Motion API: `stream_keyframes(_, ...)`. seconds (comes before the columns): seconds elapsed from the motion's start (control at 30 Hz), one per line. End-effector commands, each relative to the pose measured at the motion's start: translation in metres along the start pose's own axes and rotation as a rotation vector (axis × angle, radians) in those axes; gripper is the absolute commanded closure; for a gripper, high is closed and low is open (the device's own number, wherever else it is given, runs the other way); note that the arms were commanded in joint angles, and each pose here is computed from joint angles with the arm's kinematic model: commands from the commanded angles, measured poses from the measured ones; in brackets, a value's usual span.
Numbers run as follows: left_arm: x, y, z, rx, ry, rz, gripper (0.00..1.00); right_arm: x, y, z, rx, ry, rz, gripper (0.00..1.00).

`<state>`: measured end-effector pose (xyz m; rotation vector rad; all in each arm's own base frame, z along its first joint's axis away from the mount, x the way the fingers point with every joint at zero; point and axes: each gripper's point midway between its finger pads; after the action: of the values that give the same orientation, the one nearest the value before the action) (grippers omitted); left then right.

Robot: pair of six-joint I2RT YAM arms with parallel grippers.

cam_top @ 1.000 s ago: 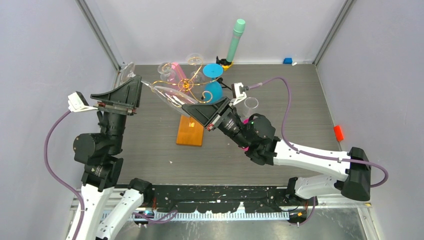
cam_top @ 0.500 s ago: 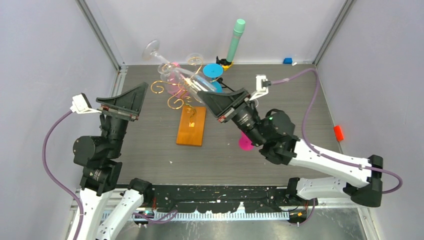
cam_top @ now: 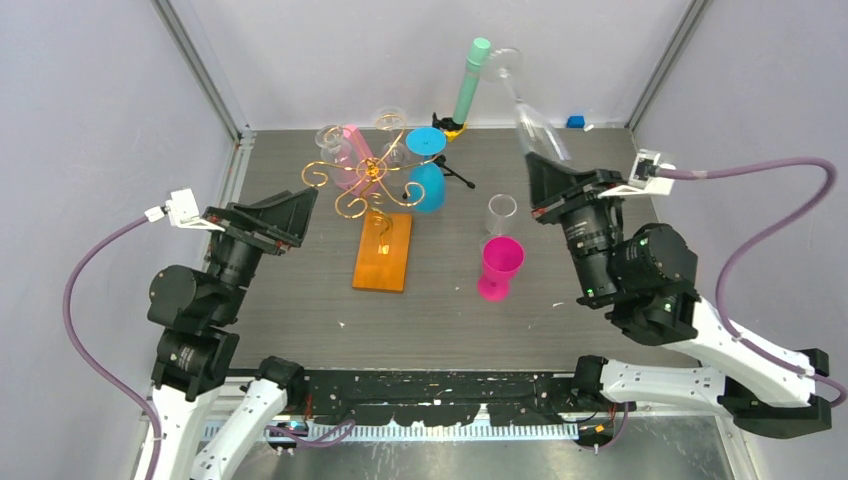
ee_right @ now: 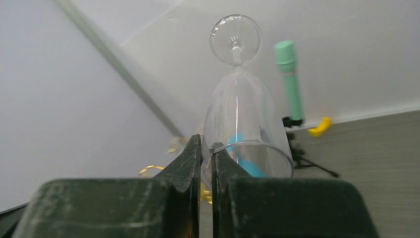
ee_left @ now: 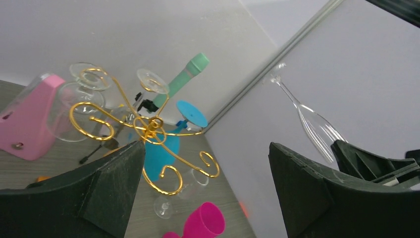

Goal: Take the wine glass off the wine glass rack

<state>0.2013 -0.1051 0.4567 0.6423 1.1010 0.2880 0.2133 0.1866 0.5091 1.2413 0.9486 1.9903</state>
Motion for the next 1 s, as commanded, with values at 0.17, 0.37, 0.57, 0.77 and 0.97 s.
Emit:
stream_keyframes(0.17,0.021,0.012,-0.010,-0.059,0.097,0.124,0.01,-0.133,0.014,-0.052,0.068,-0.581,-0.453,1.00)
stream_keyframes(0.37,0.034,-0.004,-0.006,-0.003,0.129,0.113,0.01,-0.153,0.009,-0.064,0.076,-0.655,-0.475,1.00)
stream_keyframes(0.57,0.039,-0.007,-0.009,0.005,0.141,0.111,0.01,-0.162,-0.008,-0.050,0.114,-0.679,-0.557,1.00)
stream_keyframes(0.77,0.039,-0.004,-0.013,-0.007,0.148,0.112,0.01,-0.205,-0.045,-0.017,0.333,-0.697,-0.564,1.00)
stream_keyframes(0.97,0.042,-0.004,-0.014,-0.013,0.159,0.113,0.01,-0.238,-0.078,-0.010,0.619,-0.730,-0.503,1.00)
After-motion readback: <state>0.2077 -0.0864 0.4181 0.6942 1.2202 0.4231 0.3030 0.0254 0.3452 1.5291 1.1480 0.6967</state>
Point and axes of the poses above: each gripper's point midway between its finger pads, its own z axis out along the fingers, its own x axis along the line the jaws close on, y = z × x, and after that the axes turned 6 degrees about -z, right-handed
